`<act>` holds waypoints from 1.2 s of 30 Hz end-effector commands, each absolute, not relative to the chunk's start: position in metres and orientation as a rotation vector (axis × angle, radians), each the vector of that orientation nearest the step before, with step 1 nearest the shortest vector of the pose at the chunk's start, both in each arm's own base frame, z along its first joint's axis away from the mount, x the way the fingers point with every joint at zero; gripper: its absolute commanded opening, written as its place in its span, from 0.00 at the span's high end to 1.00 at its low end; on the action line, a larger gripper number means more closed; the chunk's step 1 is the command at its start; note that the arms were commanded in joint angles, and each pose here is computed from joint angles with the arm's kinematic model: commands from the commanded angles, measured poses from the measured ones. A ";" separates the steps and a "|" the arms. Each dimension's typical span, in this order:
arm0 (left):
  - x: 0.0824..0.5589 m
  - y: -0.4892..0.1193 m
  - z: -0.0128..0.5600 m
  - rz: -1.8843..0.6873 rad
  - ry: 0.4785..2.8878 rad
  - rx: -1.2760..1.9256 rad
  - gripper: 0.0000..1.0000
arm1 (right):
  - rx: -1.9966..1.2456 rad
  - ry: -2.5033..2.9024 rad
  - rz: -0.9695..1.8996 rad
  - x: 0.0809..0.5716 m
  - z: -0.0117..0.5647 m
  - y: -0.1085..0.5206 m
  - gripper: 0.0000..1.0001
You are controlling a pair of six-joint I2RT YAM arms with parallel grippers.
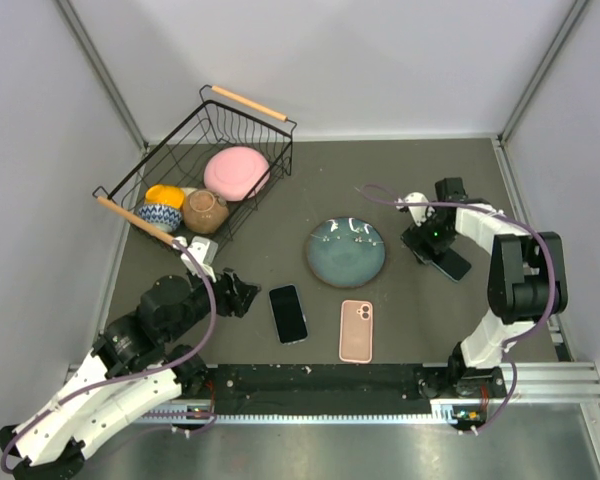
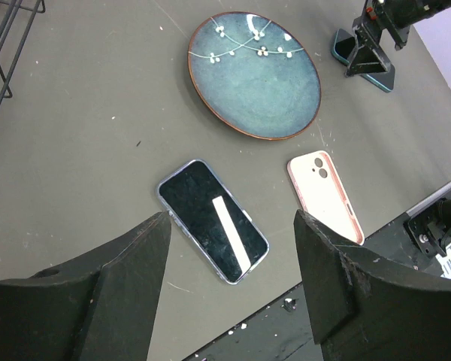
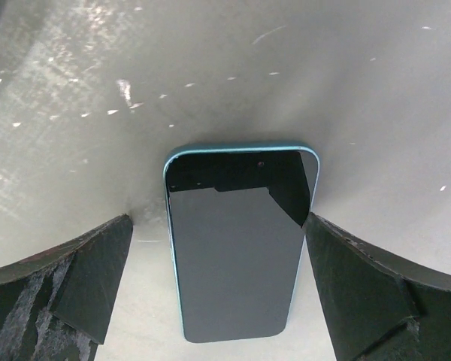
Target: Put the phone into the phone case
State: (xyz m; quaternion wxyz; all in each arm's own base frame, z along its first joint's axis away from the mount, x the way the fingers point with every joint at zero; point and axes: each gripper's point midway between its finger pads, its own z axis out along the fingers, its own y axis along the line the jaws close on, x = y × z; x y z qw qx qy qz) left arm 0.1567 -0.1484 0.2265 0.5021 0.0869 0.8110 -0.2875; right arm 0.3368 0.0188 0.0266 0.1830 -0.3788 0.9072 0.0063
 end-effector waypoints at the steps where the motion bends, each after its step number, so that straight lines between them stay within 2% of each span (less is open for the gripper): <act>1: 0.163 -0.149 0.234 -0.685 1.928 0.194 0.28 | -1.098 2.566 0.090 0.338 0.017 0.015 0.01; 10: 0.163 -0.149 0.232 -0.684 1.931 0.191 0.29 | -1.016 2.528 -0.049 0.356 0.053 0.003 0.01; 15: 0.164 -0.146 0.234 -0.674 1.923 0.181 0.29 | -1.071 2.456 0.031 0.354 0.078 0.010 0.01; 25: 0.164 -0.142 0.237 -0.662 1.908 0.171 0.29 | -1.115 2.529 0.142 0.339 0.060 0.006 0.01; 36: 0.164 -0.139 0.242 -0.653 1.891 0.170 0.28 | -1.103 2.552 0.064 0.342 0.049 -0.012 0.01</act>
